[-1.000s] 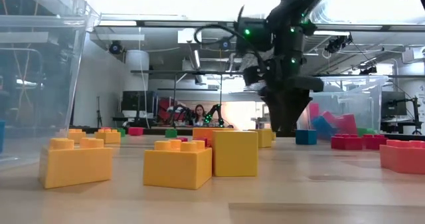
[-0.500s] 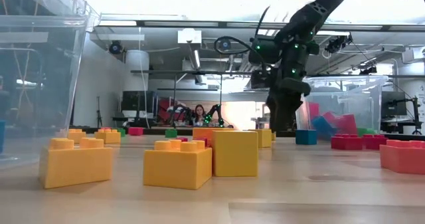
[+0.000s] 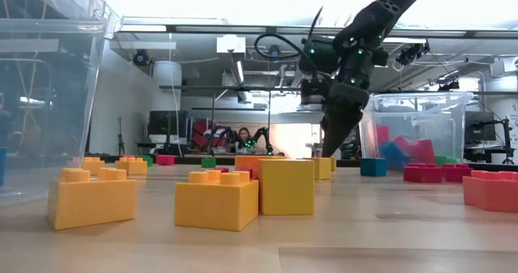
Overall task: Sort blocks by size
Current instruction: Put the large blue game piece into the right transparent bin
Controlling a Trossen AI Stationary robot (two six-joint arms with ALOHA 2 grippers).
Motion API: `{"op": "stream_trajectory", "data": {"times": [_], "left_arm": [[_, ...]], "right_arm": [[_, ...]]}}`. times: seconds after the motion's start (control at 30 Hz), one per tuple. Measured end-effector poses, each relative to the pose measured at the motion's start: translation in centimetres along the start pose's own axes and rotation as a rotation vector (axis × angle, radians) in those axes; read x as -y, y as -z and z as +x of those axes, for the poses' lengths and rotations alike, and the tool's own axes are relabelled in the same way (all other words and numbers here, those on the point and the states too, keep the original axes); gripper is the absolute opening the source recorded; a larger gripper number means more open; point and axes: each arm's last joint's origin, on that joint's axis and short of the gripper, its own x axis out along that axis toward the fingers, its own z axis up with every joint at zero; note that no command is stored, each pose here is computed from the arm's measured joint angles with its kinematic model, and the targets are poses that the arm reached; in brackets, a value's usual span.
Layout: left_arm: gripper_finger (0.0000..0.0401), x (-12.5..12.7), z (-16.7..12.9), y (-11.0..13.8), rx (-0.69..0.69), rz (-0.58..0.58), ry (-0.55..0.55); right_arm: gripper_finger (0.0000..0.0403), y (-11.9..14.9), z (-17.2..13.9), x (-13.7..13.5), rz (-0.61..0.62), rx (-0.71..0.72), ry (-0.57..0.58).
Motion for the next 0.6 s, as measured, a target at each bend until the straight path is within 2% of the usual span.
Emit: {"op": "stream_trajectory", "data": {"times": [0.1, 0.3, 0.6], "left_arm": [[0.0212, -0.4, 0.0, -0.2, 0.005, -0.012, -0.046], [0.0265, 0.0, 1.4, 0.0, -0.008, 0.016, 0.023], [0.0276, -1.0, 3.8, -0.2, -0.017, -0.003, -0.033]], "right_arm": [[0.0245, -0.3, 0.2, -0.7, 0.03, 0.02, -0.018], [0.0245, -0.9, 0.5, -2.1, 0.079, 0.052, -0.035], [0.0245, -1.2, 0.7, -3.4, 0.108, 0.064, -0.052]]}}
